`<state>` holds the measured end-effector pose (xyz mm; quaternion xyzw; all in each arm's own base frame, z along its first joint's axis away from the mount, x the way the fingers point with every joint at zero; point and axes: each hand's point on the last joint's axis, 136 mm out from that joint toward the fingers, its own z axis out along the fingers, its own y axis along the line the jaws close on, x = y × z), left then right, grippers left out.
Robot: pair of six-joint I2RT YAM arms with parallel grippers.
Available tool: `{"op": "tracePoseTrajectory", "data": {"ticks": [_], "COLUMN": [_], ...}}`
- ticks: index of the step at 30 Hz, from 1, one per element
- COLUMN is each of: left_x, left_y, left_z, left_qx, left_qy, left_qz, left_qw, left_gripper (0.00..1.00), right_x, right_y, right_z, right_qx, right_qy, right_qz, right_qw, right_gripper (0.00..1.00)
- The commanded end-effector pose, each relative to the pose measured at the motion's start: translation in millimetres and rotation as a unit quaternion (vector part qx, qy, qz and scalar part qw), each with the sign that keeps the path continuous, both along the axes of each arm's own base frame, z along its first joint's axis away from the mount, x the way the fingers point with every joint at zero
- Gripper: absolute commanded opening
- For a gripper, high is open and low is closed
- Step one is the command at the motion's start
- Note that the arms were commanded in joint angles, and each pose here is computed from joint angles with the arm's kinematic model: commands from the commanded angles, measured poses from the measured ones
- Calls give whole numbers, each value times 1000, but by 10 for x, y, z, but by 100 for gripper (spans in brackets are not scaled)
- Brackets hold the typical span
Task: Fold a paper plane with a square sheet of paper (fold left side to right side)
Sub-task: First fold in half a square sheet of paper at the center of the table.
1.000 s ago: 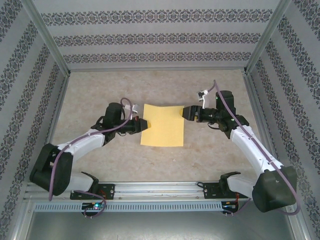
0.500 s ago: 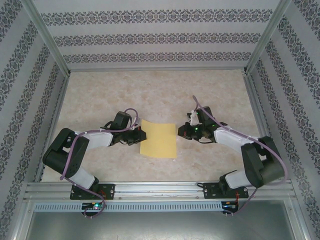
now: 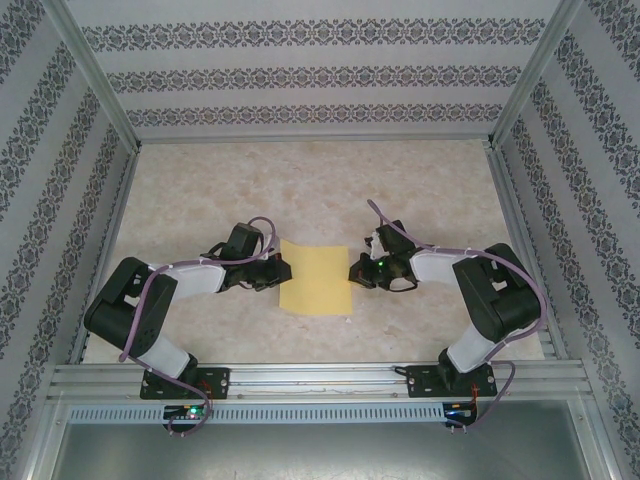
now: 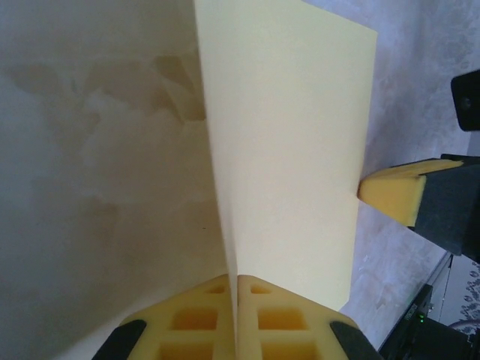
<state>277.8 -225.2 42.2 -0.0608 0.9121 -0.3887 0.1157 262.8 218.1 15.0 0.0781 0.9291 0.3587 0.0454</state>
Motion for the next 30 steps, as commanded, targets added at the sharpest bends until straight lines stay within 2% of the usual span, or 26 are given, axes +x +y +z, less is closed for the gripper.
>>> {"op": "tracePoseTrajectory", "data": {"ticks": [1,11,21,24,30], "left_x": [12,57,47,29,29], "left_y": [-123,-377,-726,-798,-860], "left_z": [228,589,642,629,480], "left_qx": [-18,-44,-64,-63,-53], "left_qy": [-14,-43,-45,-45,-35], "left_qz": [-15,-45,-82,-91,-94], "left_qw": [1000,997,994,993,994], "left_gripper": [12,37,63,66,66], "right_x": [-31,-80,-88,-94,-72], "right_y": [-69,-150,-147,-152,-87], "right_z": [-135,-253,-278,-285,-226], "right_qx": [-40,-73,-75,-74,-53], "right_qy": [9,19,18,17,5], "right_qz": [2,13,17,17,20], "right_qw": [999,997,997,997,998], "right_gripper": [0,0,0,0,0]}}
